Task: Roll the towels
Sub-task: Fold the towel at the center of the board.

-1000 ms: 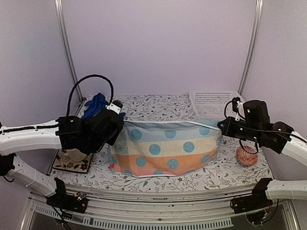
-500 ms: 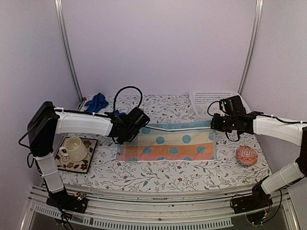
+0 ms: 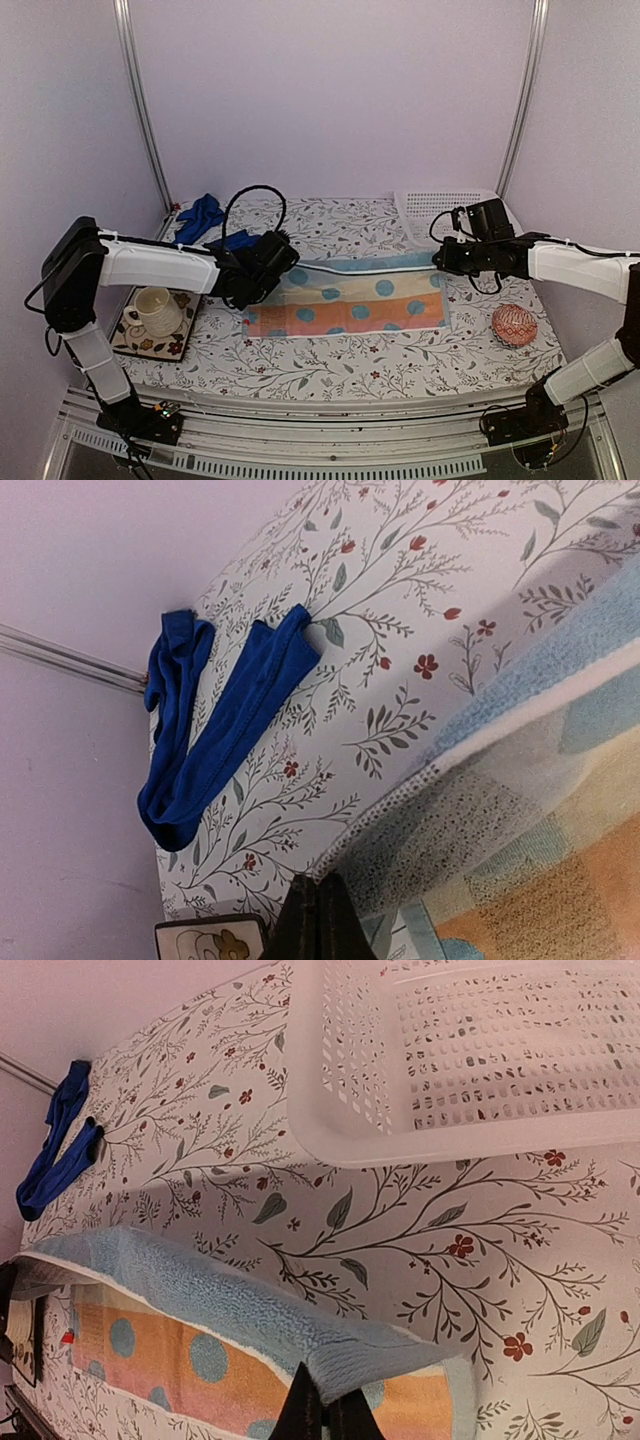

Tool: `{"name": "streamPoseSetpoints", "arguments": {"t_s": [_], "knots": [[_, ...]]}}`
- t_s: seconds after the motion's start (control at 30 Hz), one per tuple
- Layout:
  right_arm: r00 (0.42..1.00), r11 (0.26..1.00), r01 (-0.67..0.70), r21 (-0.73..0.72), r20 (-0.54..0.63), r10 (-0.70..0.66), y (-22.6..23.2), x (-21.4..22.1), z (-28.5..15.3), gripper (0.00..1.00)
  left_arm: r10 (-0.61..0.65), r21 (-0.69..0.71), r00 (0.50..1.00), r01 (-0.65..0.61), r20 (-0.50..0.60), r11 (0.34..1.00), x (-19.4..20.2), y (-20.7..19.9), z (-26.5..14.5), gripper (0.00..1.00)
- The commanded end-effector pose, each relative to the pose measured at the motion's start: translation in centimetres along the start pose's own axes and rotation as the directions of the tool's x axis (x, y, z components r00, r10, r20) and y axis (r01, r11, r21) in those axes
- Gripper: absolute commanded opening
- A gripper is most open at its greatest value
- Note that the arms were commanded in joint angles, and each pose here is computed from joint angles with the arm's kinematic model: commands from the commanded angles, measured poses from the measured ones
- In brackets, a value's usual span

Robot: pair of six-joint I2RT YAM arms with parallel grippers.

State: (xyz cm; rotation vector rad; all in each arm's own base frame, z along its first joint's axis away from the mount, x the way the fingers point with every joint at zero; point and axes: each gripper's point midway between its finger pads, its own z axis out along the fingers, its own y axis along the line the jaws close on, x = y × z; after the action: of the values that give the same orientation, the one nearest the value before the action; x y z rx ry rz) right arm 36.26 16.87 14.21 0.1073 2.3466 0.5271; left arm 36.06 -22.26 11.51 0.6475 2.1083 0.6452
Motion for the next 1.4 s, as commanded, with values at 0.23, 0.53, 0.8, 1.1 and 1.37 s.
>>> {"name": "streamPoseSetpoints", "arguments": {"t_s": [0.23,0.53,0.8,1.1,1.37], "knots": [[0.995,1.000,-0.007,-0.003,-0.102,0.006,-2.6,1.5,-1.8,0.02,-0.015,0.024,1.000,0.015,-0.018,1.000,3.3,-0.3,-1.5,0.00],[0.981,0.997,-0.036,-0.062,-0.192,0.023,-3.0,2.8,-1.8,0.02,0.016,0.027,0.998,-0.017,0.055,0.999,0.4,-0.1,-2.8,0.00],[0.969,0.998,-0.031,-0.059,-0.248,0.015,-3.4,4.4,-2.4,0.02,0.067,0.068,0.996,-0.070,0.054,0.995,1.4,-2.0,-4.6,0.00],[0.936,0.998,-0.063,-0.028,-0.348,0.050,-5.1,8.8,-1.5,0.03,0.106,0.091,0.994,-0.106,0.008,0.990,3.4,-3.3,-4.1,0.00],[0.929,0.999,-0.045,0.019,-0.366,0.049,-6.1,9.3,-1.4,0.03,0.118,0.135,0.993,-0.114,-0.027,0.984,4.9,-4.3,-4.1,0.00]]}}
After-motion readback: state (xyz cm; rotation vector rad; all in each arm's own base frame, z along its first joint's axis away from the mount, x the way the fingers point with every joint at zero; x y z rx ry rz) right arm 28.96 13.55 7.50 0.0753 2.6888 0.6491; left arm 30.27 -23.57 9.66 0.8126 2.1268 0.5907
